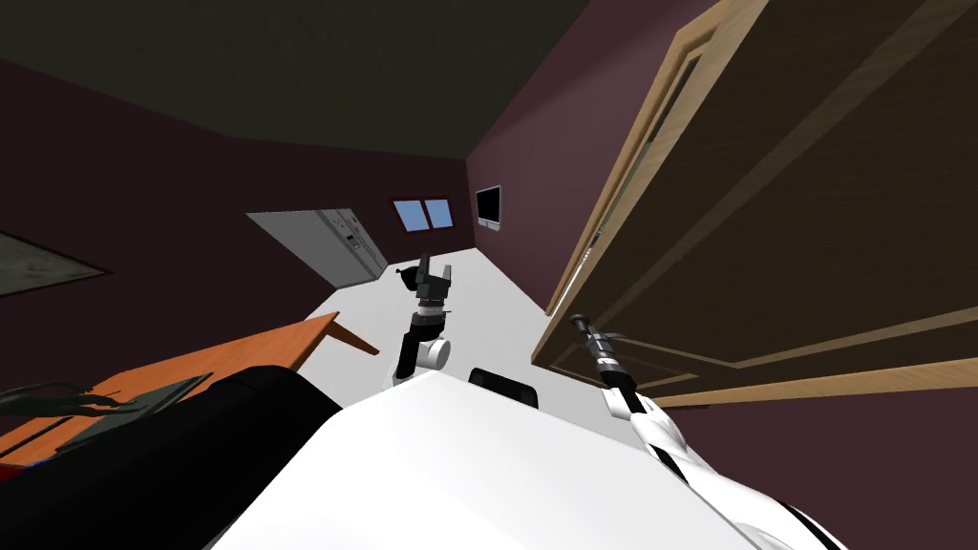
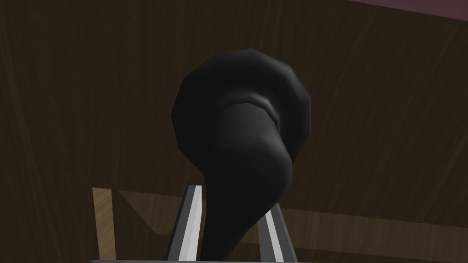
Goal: Pull the door open
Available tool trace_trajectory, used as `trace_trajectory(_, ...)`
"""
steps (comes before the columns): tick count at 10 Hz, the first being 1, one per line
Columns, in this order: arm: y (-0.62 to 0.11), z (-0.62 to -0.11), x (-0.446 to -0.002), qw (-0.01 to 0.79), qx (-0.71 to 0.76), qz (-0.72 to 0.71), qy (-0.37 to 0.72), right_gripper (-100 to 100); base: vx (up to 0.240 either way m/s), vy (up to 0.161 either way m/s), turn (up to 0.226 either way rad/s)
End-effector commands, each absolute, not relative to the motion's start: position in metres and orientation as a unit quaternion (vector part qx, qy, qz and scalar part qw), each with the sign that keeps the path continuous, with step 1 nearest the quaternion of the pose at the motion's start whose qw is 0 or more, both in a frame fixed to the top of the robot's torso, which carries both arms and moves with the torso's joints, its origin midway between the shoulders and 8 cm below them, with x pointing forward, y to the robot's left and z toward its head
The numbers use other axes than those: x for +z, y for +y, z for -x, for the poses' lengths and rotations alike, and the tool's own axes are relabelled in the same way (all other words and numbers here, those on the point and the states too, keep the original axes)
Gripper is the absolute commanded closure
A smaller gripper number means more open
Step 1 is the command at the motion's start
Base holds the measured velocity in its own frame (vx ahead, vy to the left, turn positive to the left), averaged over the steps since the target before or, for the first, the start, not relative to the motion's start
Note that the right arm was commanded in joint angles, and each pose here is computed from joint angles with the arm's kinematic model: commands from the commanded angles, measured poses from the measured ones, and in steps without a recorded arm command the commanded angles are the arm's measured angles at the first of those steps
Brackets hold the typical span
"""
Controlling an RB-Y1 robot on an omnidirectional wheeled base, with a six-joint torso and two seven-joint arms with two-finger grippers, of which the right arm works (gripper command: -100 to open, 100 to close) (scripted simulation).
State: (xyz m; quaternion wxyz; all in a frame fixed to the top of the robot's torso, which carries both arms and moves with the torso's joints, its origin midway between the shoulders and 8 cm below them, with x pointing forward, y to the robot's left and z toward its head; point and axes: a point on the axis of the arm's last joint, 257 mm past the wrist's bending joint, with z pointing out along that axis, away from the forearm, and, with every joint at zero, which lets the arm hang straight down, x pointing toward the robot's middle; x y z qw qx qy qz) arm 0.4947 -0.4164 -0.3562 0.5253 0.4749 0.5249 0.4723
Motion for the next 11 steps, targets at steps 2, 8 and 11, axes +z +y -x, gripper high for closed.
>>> trace_trajectory(2,-0.411,-0.489,-0.356,0.515,0.485,-0.463,0.534,100,-0.187,-0.046,0.061)
trace_trajectory(8,-0.402,-0.476,-0.355,0.494,0.507,-0.439,0.554,100,-0.163,-0.069,0.042)
trace_trajectory(11,-0.406,-0.466,-0.358,0.488,0.509,-0.438,0.558,100,-0.101,-0.058,0.077)
